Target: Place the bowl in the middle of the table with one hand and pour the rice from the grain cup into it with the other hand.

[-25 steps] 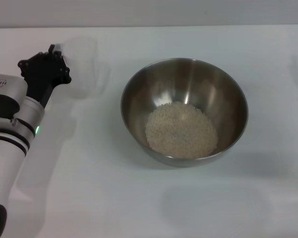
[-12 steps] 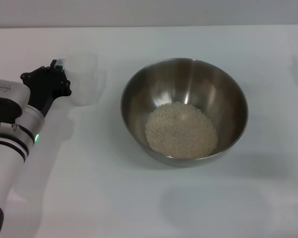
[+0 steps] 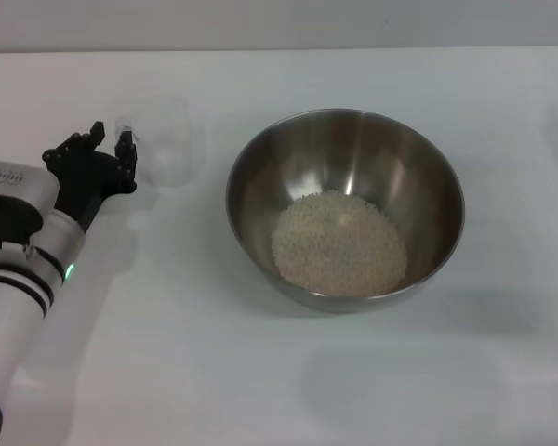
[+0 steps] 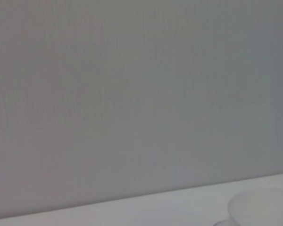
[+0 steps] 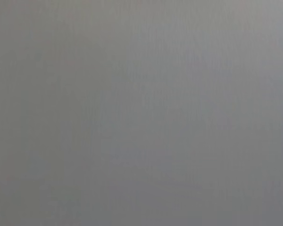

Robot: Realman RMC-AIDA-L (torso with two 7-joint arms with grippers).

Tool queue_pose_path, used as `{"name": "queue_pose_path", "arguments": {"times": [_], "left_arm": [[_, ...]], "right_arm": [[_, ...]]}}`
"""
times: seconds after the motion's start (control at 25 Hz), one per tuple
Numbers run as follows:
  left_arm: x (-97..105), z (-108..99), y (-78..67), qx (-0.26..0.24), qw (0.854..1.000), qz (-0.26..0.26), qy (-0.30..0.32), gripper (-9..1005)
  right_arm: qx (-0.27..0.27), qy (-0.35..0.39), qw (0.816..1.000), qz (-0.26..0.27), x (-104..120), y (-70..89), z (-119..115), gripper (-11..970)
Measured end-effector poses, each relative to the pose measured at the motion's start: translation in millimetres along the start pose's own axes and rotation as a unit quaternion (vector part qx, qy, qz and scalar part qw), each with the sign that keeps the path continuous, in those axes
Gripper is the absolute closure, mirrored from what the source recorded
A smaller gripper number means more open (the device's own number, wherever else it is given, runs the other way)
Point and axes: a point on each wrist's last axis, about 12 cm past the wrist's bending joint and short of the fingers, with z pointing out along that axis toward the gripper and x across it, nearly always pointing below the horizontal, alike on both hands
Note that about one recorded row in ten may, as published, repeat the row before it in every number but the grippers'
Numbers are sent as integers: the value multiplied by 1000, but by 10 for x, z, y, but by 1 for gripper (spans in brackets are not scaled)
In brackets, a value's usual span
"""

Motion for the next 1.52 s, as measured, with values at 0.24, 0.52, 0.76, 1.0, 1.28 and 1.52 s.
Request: {"name": "queue_pose_path", "arguments": {"times": [0.24, 0.52, 0.76, 1.0, 1.28, 1.52], "left_arm": [[27, -37, 11, -3, 1000, -2, 1, 682], [117, -280, 88, -22, 999, -8, -24, 429], [-34, -558, 152, -48, 986, -62, -148, 371], [-178, -645, 177, -36, 970, -83, -225, 321], [-269, -610, 120, -18, 964, -81, -252, 263], [-300, -580, 125, -16, 963, -80, -258, 213]], "right_arm": [[4, 4, 1000, -2, 8, -15, -8, 229], [8, 7, 1000, -6, 14, -28, -9, 230], [11, 19, 1000, -9, 33, -56, -72, 230], [13, 46, 999, 8, 67, -60, -227, 230], [4, 139, 985, 105, 252, -67, -374, 229], [-1, 177, 978, 106, 334, -26, -425, 229]]}}
